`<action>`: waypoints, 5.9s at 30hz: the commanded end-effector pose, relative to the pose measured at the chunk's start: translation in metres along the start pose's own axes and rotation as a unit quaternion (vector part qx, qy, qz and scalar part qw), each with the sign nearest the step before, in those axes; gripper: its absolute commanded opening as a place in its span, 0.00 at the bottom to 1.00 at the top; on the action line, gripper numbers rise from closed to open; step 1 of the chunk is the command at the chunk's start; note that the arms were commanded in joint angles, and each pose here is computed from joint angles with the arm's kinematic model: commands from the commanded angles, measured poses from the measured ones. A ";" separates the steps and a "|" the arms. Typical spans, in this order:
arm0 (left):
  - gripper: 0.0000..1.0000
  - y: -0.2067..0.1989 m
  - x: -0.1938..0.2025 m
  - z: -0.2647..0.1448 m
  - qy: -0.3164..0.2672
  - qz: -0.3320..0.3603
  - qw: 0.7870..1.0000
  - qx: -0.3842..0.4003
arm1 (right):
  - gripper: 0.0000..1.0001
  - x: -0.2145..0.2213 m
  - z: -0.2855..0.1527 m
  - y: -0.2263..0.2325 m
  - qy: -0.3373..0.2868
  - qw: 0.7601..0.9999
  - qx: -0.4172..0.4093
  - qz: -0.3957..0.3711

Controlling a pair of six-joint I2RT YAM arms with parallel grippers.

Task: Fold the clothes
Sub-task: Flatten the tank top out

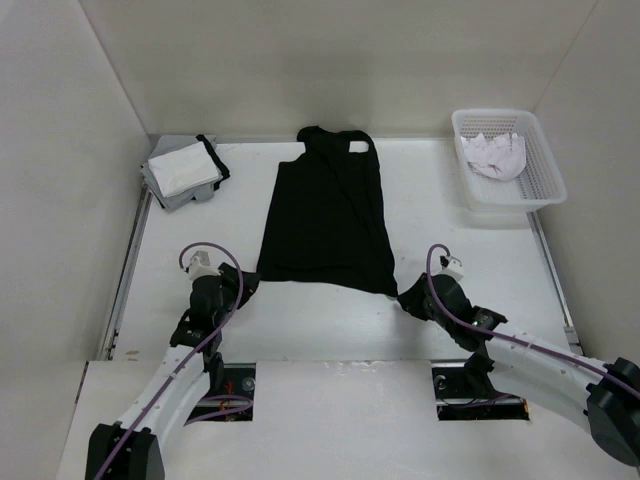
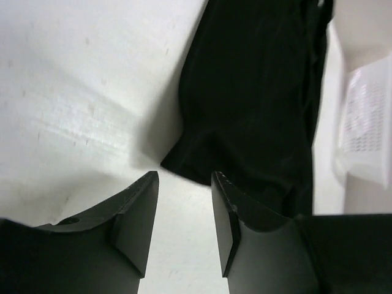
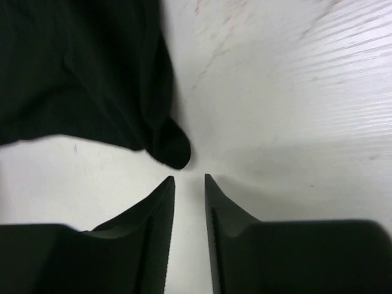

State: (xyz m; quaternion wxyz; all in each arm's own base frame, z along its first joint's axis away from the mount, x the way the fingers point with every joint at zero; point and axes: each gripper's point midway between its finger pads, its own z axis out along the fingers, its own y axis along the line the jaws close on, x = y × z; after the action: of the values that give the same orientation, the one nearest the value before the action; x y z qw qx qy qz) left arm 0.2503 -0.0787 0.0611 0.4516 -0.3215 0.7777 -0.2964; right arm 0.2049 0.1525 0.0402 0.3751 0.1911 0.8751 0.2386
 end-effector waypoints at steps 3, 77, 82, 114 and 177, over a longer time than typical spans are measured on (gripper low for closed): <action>0.42 0.009 0.007 -0.002 -0.002 0.076 0.995 -0.065 | 0.22 -0.018 -0.004 0.050 -0.023 0.996 -0.073 -0.041; 0.02 -0.013 -0.109 0.010 -0.142 -0.055 0.988 -0.042 | 0.66 -0.035 0.072 0.115 0.013 0.990 -0.096 -0.107; 0.02 -0.017 -0.102 0.013 -0.128 -0.045 0.990 -0.032 | 0.63 -0.030 0.105 0.144 0.025 0.987 -0.130 -0.086; 0.02 -0.052 -0.122 0.021 -0.160 -0.046 0.986 -0.005 | 0.00 -0.113 0.114 0.148 0.007 0.993 -0.093 -0.077; 0.03 -0.022 -0.082 0.011 -0.124 -0.015 0.992 -0.010 | 0.26 0.037 0.056 0.073 0.101 0.991 -0.046 -0.074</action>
State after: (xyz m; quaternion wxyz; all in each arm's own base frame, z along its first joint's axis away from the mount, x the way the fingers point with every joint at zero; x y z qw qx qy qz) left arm 0.2923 -0.0274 0.1006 0.5155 -0.3872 0.7264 -0.2381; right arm 0.2276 0.2413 0.0248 0.3080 0.0770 0.9097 0.2676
